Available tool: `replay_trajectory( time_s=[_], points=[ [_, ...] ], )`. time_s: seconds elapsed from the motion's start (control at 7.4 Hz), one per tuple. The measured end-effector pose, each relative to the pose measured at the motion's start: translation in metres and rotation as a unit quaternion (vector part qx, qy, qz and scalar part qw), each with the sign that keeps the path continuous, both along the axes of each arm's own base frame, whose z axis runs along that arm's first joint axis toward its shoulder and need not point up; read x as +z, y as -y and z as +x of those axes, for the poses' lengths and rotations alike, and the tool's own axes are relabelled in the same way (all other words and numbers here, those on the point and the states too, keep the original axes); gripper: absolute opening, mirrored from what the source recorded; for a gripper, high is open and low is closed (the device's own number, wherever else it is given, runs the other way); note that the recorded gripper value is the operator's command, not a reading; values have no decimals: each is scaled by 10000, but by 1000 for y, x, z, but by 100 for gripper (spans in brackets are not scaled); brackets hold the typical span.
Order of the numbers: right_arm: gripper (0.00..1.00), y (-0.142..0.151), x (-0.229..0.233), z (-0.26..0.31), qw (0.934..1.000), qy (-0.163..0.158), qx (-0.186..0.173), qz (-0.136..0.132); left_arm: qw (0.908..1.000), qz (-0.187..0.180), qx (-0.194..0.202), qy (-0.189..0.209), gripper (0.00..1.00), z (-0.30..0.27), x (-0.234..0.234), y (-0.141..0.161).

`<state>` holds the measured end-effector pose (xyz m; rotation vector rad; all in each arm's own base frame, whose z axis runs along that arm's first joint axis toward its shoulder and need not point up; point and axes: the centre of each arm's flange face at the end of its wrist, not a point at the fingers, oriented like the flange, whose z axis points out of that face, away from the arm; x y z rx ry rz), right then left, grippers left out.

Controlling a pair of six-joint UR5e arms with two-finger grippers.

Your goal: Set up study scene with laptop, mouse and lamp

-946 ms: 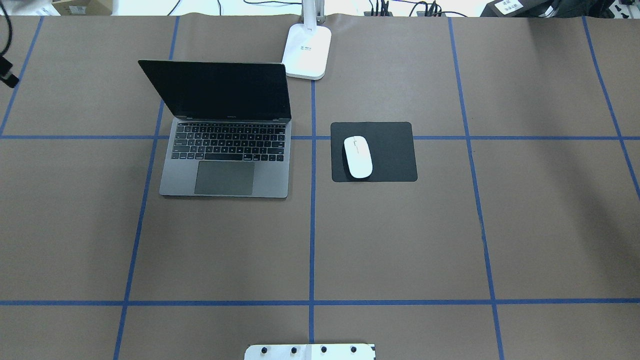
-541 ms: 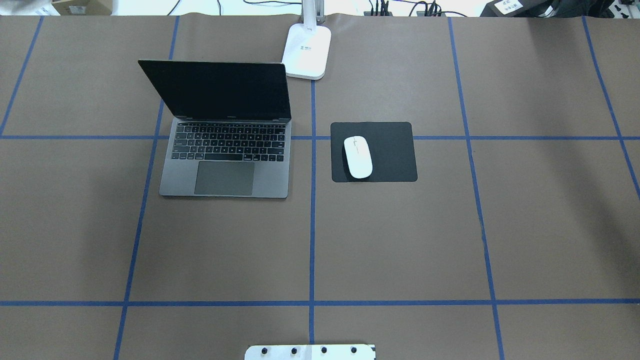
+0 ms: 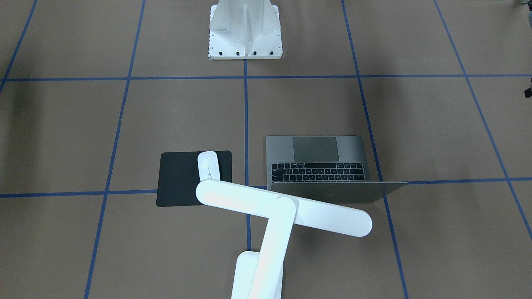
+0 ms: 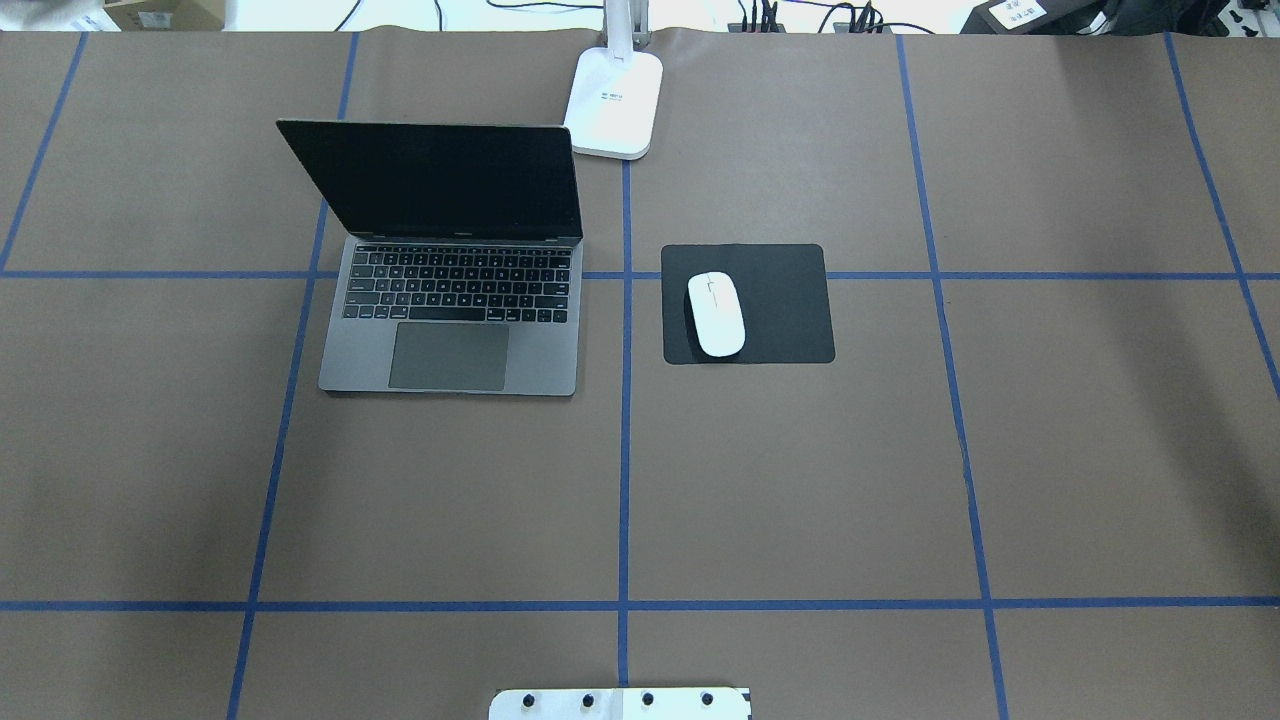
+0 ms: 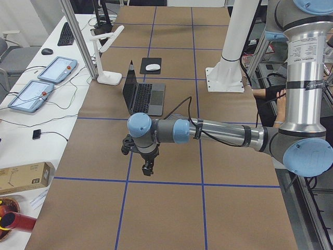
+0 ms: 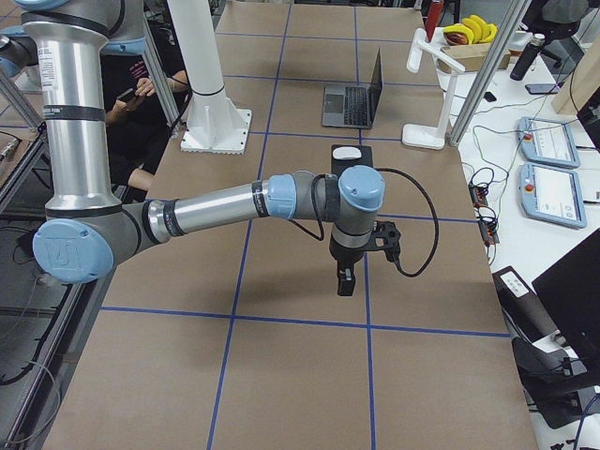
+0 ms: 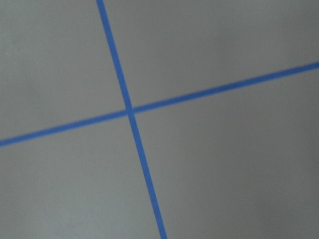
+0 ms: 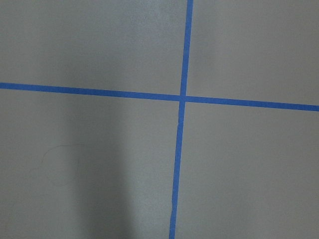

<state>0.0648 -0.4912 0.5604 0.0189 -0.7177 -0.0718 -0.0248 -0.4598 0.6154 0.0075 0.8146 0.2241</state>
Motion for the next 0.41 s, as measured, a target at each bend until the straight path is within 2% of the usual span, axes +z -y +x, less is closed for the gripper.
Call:
replay_trajectory(
  time_s=[0.41],
  points=[
    [100, -1, -6, 0, 10000, 6, -18, 97, 10000, -54, -40, -19, 100, -6, 9, -16]
  ],
)
